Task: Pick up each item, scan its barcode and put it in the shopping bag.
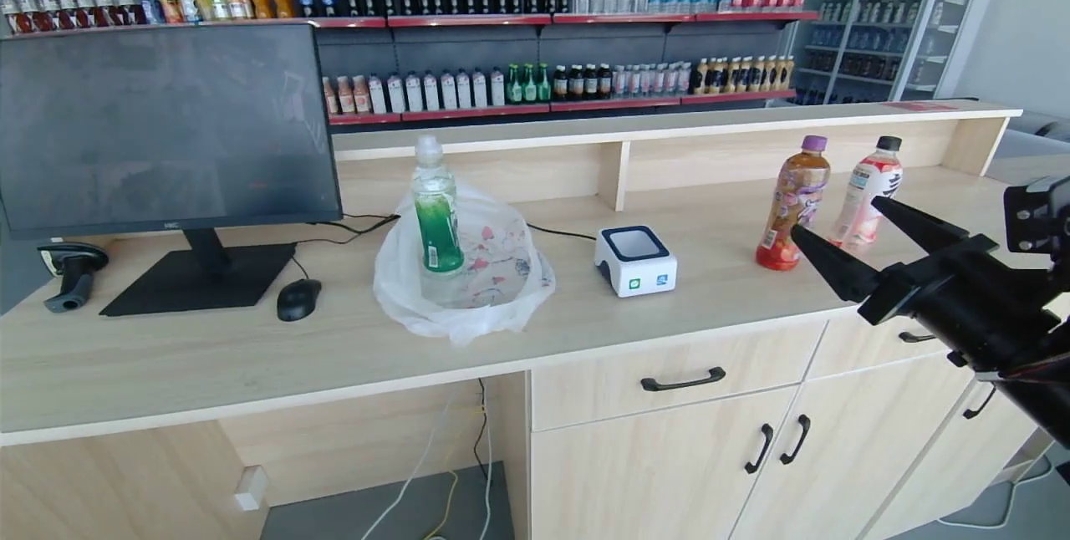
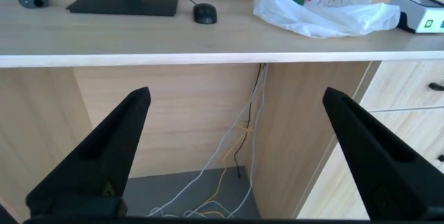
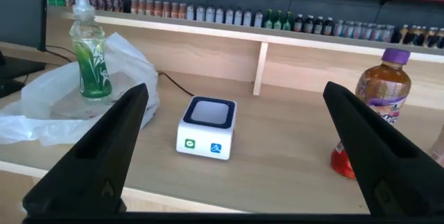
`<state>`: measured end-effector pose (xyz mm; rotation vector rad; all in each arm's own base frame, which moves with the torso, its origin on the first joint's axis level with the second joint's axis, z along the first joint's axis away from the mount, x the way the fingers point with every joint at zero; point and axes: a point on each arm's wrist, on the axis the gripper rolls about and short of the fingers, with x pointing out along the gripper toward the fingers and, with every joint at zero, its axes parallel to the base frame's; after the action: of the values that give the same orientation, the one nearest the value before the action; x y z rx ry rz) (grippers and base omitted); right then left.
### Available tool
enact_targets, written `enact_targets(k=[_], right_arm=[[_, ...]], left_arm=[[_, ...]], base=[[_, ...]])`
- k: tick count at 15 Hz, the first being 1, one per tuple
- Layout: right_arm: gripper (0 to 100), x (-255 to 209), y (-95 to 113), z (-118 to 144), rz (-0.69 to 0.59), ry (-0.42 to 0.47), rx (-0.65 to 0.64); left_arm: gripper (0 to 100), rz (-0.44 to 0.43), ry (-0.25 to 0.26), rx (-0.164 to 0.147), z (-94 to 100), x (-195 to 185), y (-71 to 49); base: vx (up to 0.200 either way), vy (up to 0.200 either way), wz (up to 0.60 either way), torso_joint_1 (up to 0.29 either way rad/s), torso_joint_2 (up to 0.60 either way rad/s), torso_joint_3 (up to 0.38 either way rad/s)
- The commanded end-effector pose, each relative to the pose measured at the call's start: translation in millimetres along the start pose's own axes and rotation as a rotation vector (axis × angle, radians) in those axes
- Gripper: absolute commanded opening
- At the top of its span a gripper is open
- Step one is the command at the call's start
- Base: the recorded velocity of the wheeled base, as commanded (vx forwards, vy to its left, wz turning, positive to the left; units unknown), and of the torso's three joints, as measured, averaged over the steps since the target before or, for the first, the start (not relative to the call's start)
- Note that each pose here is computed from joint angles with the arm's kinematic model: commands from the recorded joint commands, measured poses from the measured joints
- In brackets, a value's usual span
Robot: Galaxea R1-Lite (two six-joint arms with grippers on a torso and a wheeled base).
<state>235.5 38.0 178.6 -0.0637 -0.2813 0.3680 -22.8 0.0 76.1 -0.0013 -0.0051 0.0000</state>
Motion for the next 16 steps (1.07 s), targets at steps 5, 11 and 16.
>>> enact_targets(k=[5, 11, 16], right_arm=[[100, 4.5, 0.5, -6.8, 0.005, 0.019, 0.011], [100, 5.8, 0.8, -10.2, 0.008, 0.031, 0.014], [100, 5.7, 0.3, -14.8, 0.005, 0.049, 0.018]], left_arm=[[100, 0.000, -0.001, 0.001, 0.1, 0.0, 0.0], [100, 0.000, -0.001, 0.001, 0.1, 0.0, 0.0], [100, 0.000, -0.001, 0.001, 0.1, 0.0, 0.0]], base=[[0.000, -0.200, 0.00, 0.005, 0.00, 0.002], [0.000, -0.200, 0.50, 0.003, 0.00, 0.000], [0.000, -0.200, 0.00, 0.002, 0.00, 0.002]])
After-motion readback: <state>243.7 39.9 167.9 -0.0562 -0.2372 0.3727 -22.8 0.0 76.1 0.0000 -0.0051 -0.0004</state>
